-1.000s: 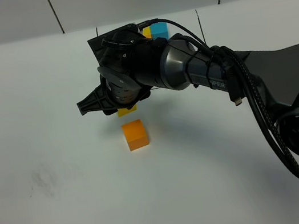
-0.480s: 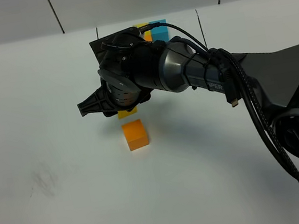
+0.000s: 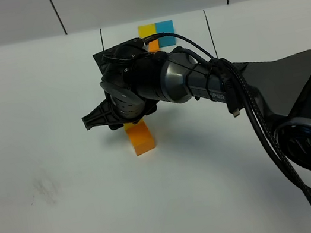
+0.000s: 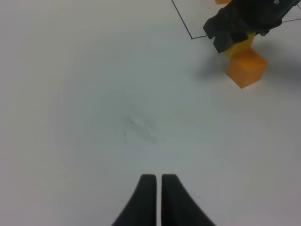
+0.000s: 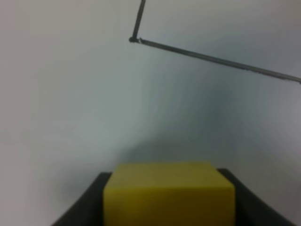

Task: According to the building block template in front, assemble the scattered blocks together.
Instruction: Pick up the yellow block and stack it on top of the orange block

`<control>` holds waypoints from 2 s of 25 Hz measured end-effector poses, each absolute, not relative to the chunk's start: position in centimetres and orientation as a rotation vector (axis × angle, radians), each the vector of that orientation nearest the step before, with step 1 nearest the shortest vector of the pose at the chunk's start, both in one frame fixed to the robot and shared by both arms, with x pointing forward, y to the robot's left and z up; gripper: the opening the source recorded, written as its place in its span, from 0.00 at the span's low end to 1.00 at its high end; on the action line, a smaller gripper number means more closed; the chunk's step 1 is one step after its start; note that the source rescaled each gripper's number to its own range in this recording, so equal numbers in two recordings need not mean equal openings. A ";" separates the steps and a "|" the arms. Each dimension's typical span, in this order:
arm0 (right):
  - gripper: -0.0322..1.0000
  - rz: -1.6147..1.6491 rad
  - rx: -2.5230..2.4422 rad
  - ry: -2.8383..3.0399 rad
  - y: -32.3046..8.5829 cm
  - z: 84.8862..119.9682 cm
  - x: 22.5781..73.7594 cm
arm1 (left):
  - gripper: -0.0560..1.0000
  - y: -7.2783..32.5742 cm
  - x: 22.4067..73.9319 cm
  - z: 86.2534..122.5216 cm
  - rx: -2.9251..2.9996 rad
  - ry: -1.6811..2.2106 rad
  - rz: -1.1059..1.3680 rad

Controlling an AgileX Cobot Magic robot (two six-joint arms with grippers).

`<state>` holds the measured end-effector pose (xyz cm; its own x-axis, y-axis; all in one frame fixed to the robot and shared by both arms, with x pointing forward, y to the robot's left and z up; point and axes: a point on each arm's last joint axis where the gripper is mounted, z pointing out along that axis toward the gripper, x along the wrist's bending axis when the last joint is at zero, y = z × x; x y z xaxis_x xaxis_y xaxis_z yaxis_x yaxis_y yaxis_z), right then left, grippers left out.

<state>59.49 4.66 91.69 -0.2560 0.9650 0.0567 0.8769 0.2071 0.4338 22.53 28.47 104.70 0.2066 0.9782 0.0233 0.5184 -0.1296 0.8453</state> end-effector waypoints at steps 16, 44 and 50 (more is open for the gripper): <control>0.48 0.523 1.774 2.259 4.9 90.2 59.3 | 0.06 28.5 22.5 104.7 1.756 1.405 0.801; 0.48 0.493 1.745 2.286 5.1 88.5 59.4 | 0.06 28.5 22.5 104.7 1.756 1.405 0.801; 0.48 0.503 1.736 2.289 5.2 88.6 59.4 | 0.06 28.5 22.5 104.7 1.756 1.405 0.801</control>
<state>59.40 5.17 88.57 -0.2751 0.9610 0.0280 0.8842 0.2414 0.3999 22.53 28.47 104.70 0.2066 0.9782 0.0233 0.5184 -0.1296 0.8453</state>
